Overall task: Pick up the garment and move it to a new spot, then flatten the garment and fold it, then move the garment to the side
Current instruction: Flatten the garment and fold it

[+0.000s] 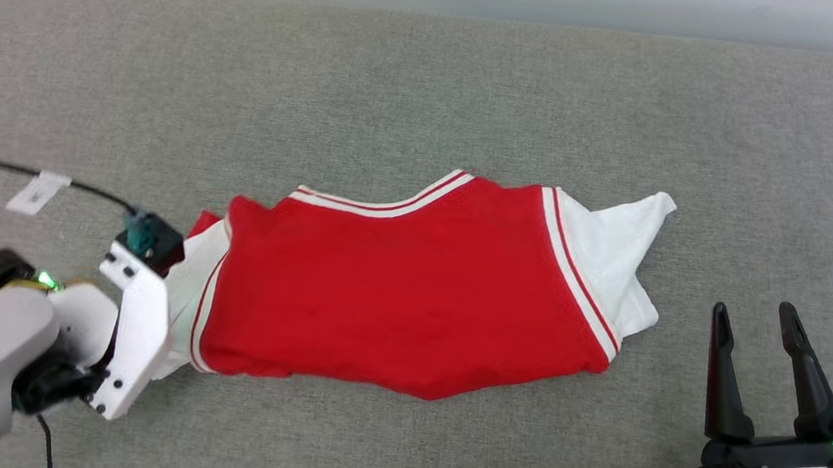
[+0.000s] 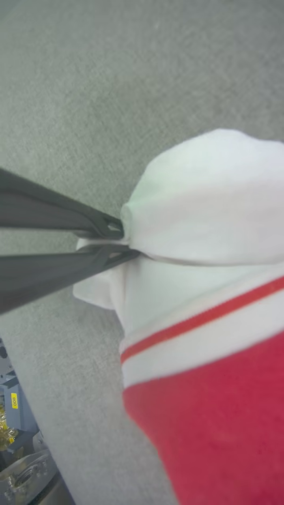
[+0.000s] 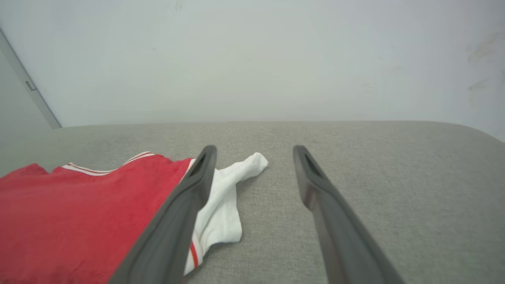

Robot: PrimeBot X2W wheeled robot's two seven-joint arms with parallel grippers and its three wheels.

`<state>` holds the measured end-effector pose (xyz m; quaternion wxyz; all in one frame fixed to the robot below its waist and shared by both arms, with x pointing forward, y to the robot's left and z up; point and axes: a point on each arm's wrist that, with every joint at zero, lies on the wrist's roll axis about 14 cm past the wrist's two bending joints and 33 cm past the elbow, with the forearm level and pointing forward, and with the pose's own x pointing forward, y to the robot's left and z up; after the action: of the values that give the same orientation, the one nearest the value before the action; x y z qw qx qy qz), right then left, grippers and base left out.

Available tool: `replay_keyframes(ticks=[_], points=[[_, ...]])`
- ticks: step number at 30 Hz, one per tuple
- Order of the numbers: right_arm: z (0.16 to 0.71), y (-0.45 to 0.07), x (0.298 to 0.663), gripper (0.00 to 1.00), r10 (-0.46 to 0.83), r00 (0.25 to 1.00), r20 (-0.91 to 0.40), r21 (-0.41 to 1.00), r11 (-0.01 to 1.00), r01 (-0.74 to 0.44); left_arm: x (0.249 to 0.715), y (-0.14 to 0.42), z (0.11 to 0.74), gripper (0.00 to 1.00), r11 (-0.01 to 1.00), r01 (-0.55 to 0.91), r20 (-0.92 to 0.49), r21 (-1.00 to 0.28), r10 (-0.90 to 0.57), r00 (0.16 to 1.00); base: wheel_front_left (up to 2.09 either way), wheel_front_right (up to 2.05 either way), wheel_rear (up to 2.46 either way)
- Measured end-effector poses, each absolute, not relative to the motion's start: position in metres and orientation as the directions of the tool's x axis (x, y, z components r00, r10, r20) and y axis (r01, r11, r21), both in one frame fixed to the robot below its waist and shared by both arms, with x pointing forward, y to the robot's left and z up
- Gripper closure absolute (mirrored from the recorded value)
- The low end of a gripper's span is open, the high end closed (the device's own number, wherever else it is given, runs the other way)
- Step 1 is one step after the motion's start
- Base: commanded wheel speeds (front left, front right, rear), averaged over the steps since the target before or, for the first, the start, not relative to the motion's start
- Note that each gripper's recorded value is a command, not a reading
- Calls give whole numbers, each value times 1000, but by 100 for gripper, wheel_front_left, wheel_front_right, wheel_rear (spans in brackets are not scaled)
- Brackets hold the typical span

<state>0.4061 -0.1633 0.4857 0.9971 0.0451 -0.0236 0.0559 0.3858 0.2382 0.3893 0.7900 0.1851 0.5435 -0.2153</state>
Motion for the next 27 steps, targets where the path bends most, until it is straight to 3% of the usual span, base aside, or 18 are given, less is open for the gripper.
replay_keyframes(ticks=[4, 5, 6, 9, 11, 15, 19, 23, 27], points=[[483, -167, 403, 0, 99, 994, 40, 84, 991, -102, 374, 243, 375, 100, 870, 492, -946, 19, -144, 291, 0, 0, 0], [483, -167, 403, 0, 98, 994, 39, 83, 991, -101, 374, 243, 375, 69, 874, 485, -942, 20, -146, 303, 0, 0, 0], [483, -168, 402, 0, 97, 994, 41, 80, 992, -100, 375, 243, 375, 0, 877, 481, -937, 22, -149, 315, 0, 0, 0], [489, -171, 399, 0, 89, 995, 53, 69, 993, -93, 380, 239, 384, 0, 880, 473, -904, 42, -169, 394, 0, 0, 0], [496, -174, 397, 0, 83, 994, 73, 56, 995, -87, 393, 234, 401, 0, 872, 482, -848, 82, -193, 494, 0, 0, 0], [516, -181, 393, 0, 68, 989, 129, 18, 997, -70, 418, 225, 450, 0, 891, 428, -656, 153, -232, 718, 0, 0, 0], [550, -183, 396, 0, 72, 972, 224, -50, 997, -62, 425, 227, 501, 0, 918, 326, -422, 226, -209, 882, 0, 0, 0], [588, -178, 410, 0, 101, 938, 332, -121, 991, -64, 421, 228, 540, 0, 941, 206, -185, 266, -160, 970, 0, 0, 0], [623, -175, 426, 0, 162, 895, 416, -206, 975, -81, 413, 231, 560, 0, 962, 74, -13, 261, -73, 997, 0, 0, 0]])
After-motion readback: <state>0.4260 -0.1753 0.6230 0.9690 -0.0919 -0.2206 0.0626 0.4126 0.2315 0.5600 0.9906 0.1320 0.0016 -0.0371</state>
